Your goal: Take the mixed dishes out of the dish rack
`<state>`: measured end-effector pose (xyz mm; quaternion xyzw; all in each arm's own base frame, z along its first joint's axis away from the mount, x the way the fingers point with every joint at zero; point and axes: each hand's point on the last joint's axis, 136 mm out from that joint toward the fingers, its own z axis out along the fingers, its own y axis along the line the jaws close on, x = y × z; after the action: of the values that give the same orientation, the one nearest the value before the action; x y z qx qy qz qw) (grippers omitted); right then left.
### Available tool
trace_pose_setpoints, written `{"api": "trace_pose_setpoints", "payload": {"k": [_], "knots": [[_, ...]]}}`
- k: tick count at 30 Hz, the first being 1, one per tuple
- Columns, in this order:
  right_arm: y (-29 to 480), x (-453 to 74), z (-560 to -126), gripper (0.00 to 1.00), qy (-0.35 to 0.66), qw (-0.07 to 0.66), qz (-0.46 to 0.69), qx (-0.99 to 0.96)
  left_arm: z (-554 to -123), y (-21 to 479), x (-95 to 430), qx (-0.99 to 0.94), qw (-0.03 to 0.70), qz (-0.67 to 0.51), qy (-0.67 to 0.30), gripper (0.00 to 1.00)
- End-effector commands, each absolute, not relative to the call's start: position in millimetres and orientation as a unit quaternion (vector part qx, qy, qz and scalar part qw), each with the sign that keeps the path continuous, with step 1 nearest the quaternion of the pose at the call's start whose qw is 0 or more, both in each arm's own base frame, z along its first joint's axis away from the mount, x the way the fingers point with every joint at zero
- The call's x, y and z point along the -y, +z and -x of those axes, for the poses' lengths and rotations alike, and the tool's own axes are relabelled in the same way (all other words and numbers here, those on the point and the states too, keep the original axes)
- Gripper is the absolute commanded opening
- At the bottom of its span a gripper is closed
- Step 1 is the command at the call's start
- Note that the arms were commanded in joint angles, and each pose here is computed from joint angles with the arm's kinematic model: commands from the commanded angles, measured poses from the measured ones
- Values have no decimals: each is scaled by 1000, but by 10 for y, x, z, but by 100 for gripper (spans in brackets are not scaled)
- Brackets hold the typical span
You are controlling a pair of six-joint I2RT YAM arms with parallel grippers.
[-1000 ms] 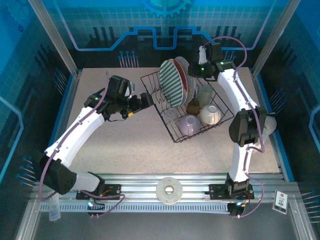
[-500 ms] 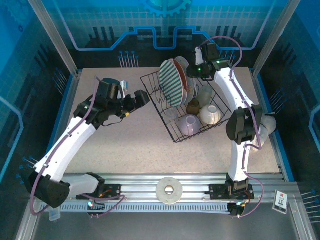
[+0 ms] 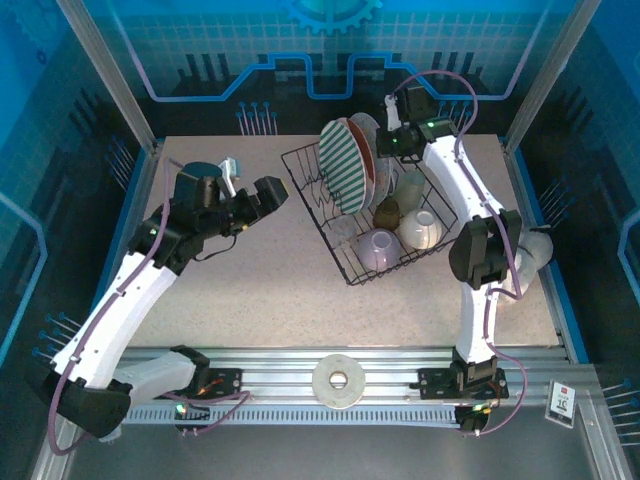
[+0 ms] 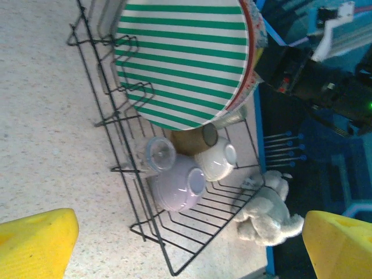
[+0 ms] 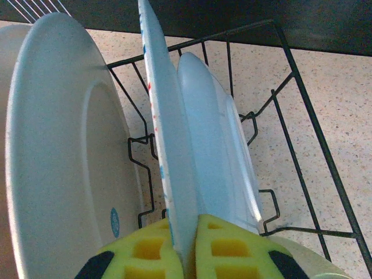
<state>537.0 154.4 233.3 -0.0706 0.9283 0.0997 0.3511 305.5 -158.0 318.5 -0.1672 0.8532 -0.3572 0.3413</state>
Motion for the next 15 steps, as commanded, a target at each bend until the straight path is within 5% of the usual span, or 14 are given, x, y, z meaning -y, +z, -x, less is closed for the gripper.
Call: {"api": "trace_pose_setpoints", "payload": {"k": [1,15], "knots": [[2695,-1626,-5255,0,120,373,43,-919,-3048,3078,1328,-872,340,204,-286,99],[3484,-1197,-4905,0,52,468,2,-882,-2999,2897,1232,-883,333,211,-255,99]]}}
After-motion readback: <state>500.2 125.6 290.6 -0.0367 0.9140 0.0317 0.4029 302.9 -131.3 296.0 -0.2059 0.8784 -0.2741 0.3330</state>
